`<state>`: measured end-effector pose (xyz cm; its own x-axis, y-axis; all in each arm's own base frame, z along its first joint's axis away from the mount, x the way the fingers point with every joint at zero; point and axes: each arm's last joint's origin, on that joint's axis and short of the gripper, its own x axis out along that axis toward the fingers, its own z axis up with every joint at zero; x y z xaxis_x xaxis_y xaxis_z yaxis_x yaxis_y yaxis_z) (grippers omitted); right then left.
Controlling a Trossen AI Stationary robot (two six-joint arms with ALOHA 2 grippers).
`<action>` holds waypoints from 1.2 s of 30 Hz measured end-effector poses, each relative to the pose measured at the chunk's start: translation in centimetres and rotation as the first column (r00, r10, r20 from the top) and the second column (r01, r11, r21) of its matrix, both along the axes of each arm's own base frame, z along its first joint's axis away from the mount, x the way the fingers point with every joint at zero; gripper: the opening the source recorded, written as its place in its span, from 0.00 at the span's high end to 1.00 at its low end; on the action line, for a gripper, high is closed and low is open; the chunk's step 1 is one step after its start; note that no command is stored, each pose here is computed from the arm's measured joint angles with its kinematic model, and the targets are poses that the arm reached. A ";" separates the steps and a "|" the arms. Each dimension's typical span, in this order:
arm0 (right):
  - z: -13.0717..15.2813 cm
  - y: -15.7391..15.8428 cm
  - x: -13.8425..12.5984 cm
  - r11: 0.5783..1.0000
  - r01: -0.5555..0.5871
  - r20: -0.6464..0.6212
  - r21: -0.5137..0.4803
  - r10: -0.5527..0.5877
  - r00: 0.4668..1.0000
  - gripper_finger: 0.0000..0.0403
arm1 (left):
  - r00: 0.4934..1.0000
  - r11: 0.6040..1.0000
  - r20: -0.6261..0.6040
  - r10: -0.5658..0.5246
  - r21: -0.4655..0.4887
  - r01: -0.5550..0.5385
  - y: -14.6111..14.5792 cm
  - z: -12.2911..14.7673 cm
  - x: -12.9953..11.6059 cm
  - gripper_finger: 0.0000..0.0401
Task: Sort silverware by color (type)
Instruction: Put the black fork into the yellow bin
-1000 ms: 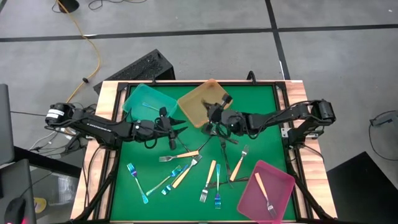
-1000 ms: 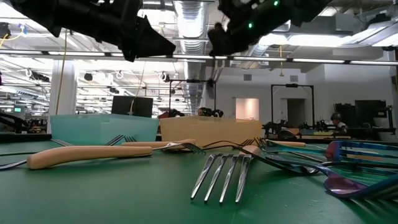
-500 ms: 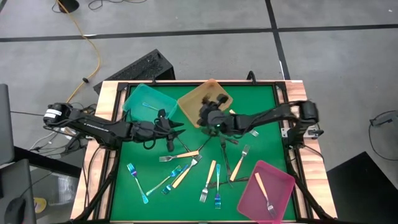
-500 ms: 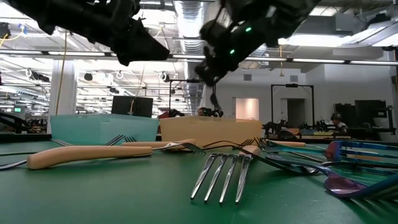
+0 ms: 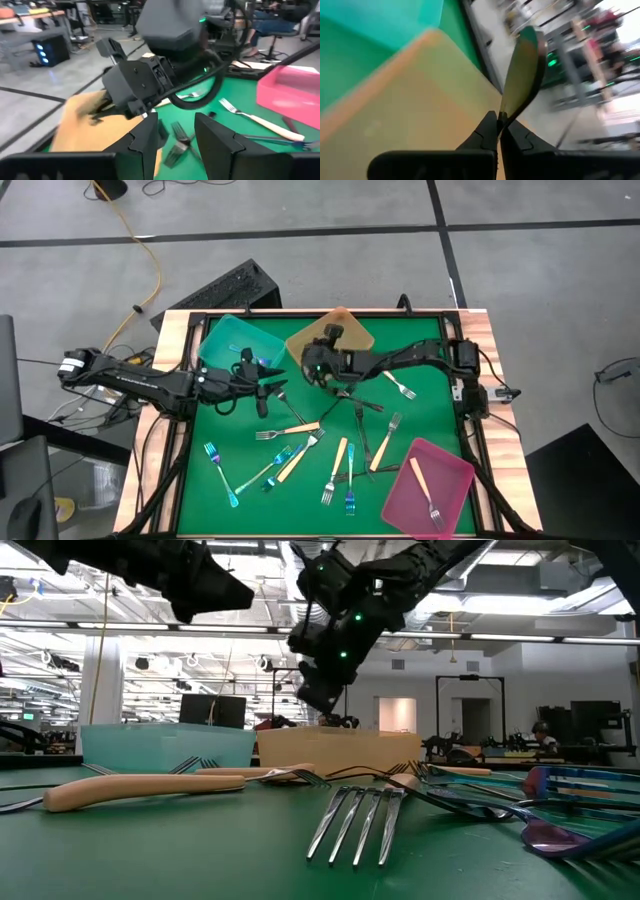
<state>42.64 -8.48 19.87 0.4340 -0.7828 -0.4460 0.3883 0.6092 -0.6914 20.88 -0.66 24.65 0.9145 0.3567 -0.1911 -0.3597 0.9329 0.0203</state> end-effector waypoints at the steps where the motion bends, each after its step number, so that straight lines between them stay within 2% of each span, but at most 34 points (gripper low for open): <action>1: 0.3 -0.5 -0.2 1.000 -0.006 -0.008 0.029 0.006 1.000 0.94 | 1.000 1.000 0.001 0.012 0.004 -0.012 0.1 0.1 -0.2 0.72; 3: 1.2 -1.4 -0.1 0.996 -0.034 -0.008 0.077 0.035 0.999 0.94 | 0.999 0.999 0.012 0.033 0.008 -0.033 0.1 0.4 -0.4 0.72; 5: 1.5 -2.3 -0.5 0.994 -0.041 -0.074 0.101 0.048 0.996 0.94 | 0.999 0.999 0.012 0.045 0.020 -0.045 0.2 0.4 -0.5 0.72; 7: 1.2 -2.7 -0.7 0.993 -0.044 -0.150 0.105 0.060 0.987 0.94 | 0.999 0.999 0.005 0.044 0.030 -0.044 0.2 0.4 -0.5 0.72; 9: 0.7 -3.0 -0.8 0.989 -0.059 -0.169 0.138 0.082 0.982 0.94 | 0.999 0.999 0.002 0.043 0.031 -0.043 0.2 0.4 -0.5 0.72; 12: 0.4 -3.5 -1.0 0.975 -0.076 -0.160 0.207 0.110 0.981 0.94 | 0.999 0.999 -0.016 0.044 0.031 -0.044 0.2 0.1 -0.4 0.72; 16: 0.3 -4.1 -1.4 0.974 -0.050 -0.169 0.219 0.089 0.982 0.94 | 0.998 0.998 -0.029 0.047 0.033 -0.046 0.2 0.0 -0.4 0.72; 23: -0.1 -5.4 -1.7 0.961 -0.038 -0.103 0.274 0.068 0.992 0.94 | 0.998 0.998 -0.038 0.053 0.019 -0.052 0.2 -0.2 -0.4 0.72; 36: -1.3 -5.3 -1.7 0.948 -0.043 -0.066 0.314 0.067 0.996 0.92 | 0.997 0.998 -0.058 0.053 0.019 -0.052 0.2 -0.4 -0.5 0.72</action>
